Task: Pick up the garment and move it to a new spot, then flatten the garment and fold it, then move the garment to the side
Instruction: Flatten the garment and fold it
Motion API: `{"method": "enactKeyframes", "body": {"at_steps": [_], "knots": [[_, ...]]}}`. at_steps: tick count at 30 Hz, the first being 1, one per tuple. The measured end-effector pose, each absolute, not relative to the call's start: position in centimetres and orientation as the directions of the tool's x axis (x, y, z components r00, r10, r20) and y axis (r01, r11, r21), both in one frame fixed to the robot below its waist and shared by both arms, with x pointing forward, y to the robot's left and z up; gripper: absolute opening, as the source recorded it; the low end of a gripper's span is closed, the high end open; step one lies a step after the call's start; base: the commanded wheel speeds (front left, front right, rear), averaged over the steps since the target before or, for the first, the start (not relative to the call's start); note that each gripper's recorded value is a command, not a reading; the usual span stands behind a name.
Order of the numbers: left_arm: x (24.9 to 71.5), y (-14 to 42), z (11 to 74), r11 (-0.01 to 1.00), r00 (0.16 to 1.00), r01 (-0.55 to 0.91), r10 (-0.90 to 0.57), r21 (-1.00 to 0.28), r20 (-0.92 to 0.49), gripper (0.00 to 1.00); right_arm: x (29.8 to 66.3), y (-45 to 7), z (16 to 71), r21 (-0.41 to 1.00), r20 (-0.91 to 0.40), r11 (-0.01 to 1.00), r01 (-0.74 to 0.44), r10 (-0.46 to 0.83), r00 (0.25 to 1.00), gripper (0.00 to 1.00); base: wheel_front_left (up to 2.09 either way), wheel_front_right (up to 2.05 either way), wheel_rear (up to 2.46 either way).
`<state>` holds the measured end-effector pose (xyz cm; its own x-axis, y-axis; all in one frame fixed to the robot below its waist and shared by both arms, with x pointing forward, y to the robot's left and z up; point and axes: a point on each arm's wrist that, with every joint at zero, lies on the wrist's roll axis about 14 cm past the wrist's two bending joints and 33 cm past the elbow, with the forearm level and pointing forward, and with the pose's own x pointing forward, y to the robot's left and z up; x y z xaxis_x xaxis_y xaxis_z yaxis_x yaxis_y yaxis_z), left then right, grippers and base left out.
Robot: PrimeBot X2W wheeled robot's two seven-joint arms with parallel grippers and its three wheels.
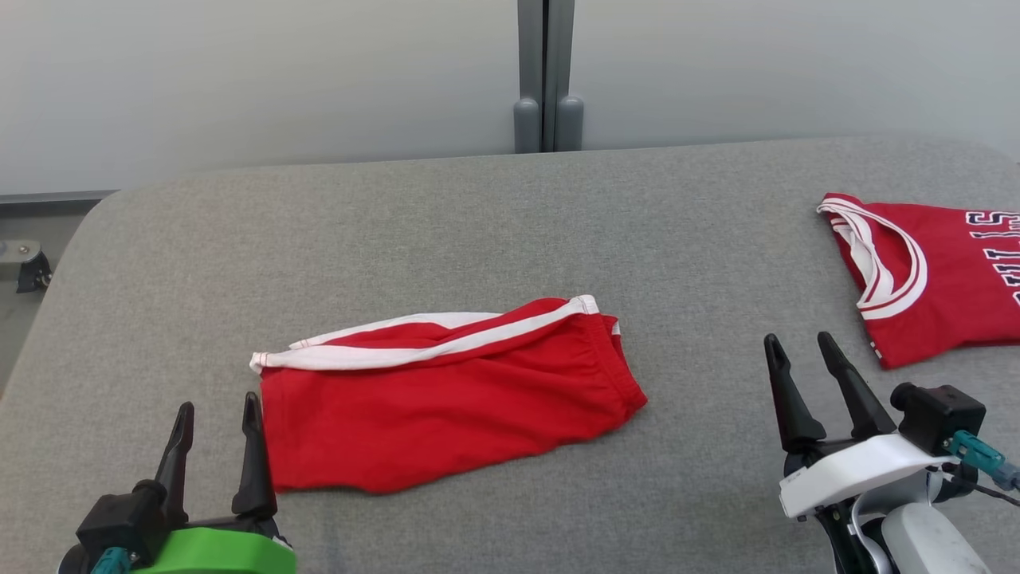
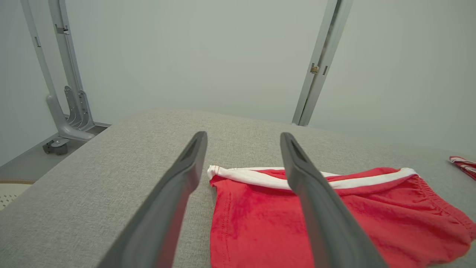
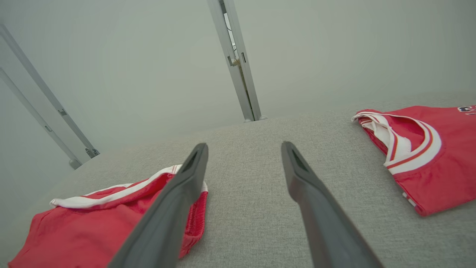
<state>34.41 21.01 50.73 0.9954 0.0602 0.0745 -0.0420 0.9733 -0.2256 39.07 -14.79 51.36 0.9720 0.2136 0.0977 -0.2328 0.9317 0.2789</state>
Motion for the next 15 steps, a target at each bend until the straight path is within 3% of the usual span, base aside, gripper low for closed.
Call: {"method": "enactKeyframes", "body": {"at_steps": [8, 15], "knots": [[35.2, 20.3, 51.3, 0.976, 0.994, -0.01, 0.033, -0.218, 0.105, 1.0, 40.8, -11.7, 50.2, 0.251, 0.039, 0.915, -0.315, 0.315, 0.948, 1.0, 0.0, 0.0, 0.0], [34.7, 21.6, 50.9, 0.973, 0.992, -0.058, 0.081, -0.223, 0.093, 1.0, 43.4, -5.8, 47.0, 0.22, -0.143, 0.874, -0.434, 0.469, 0.872, 1.0, 0.0, 0.0, 0.0]]}}
